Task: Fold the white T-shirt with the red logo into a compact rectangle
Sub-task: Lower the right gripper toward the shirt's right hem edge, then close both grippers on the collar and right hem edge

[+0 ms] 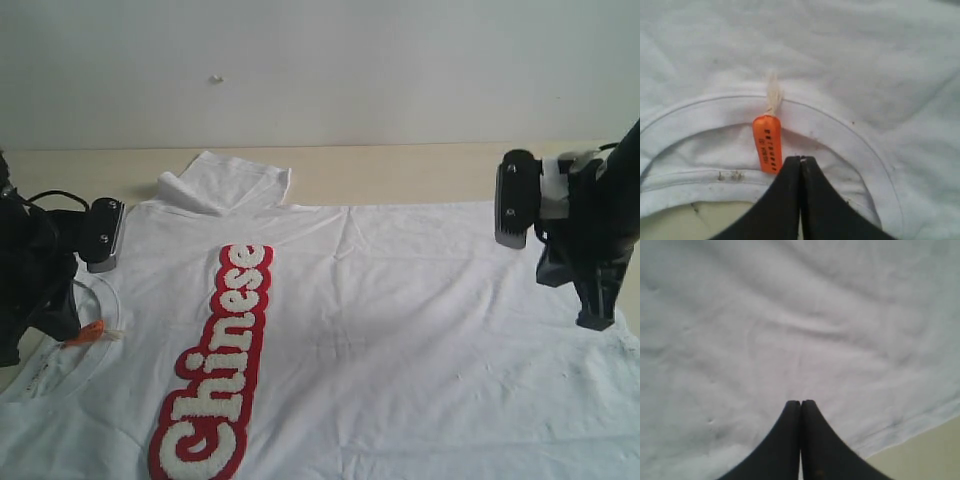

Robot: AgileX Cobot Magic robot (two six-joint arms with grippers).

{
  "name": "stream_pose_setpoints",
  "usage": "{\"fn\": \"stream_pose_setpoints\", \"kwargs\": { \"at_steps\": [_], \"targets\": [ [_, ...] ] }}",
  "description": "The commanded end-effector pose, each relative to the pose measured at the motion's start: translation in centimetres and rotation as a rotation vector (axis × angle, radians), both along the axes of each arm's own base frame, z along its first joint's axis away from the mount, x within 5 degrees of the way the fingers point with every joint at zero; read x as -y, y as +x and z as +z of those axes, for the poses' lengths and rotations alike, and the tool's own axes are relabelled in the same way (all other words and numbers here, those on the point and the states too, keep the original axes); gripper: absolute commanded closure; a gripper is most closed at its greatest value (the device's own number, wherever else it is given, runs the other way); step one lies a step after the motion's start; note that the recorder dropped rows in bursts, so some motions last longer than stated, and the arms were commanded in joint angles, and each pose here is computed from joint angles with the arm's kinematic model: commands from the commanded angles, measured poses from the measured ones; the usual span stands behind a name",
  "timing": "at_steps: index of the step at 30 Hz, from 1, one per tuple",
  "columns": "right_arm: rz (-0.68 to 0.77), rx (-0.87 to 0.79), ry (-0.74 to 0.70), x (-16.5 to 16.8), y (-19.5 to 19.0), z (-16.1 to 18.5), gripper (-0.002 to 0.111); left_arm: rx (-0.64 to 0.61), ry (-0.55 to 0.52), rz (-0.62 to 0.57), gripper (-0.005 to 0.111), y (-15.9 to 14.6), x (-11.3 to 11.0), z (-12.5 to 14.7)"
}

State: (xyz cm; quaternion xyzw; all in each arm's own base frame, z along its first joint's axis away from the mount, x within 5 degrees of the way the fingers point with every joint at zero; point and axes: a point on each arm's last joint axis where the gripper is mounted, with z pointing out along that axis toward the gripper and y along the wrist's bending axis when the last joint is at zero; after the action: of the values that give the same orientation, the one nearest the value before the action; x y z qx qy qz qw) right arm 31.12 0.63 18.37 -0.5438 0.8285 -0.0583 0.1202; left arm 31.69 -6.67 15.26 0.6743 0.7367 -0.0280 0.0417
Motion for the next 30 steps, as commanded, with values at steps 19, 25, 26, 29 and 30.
{"fn": "stream_pose_setpoints", "kwargs": {
  "at_steps": [19, 25, 26, 29, 30],
  "targets": [
    [-0.156, -0.034, -0.069, 0.9, 0.4, -1.2, 0.023, 0.000, -0.086, 0.111, 0.072, 0.4, 0.7, -0.1],
    [-0.016, -0.069, -0.108, 0.9, 0.1, -1.3, 0.005, 0.014, -0.113, 0.296, 0.015, 0.7, 0.8, 0.0],
    [0.036, -0.070, -0.120, 0.9, 0.1, -1.3, 0.005, 0.010, -0.115, 0.310, 0.010, 0.7, 0.9, 0.0],
    [0.086, -0.100, -0.133, 1.0, -0.2, -1.3, 0.005, -0.023, -0.104, 0.299, 0.001, 0.4, 0.8, 0.0],
    [0.113, -0.107, -0.139, 1.0, -0.2, -1.3, 0.005, -0.035, -0.098, 0.283, 0.001, 0.3, 0.8, -0.1]
  ]
}}
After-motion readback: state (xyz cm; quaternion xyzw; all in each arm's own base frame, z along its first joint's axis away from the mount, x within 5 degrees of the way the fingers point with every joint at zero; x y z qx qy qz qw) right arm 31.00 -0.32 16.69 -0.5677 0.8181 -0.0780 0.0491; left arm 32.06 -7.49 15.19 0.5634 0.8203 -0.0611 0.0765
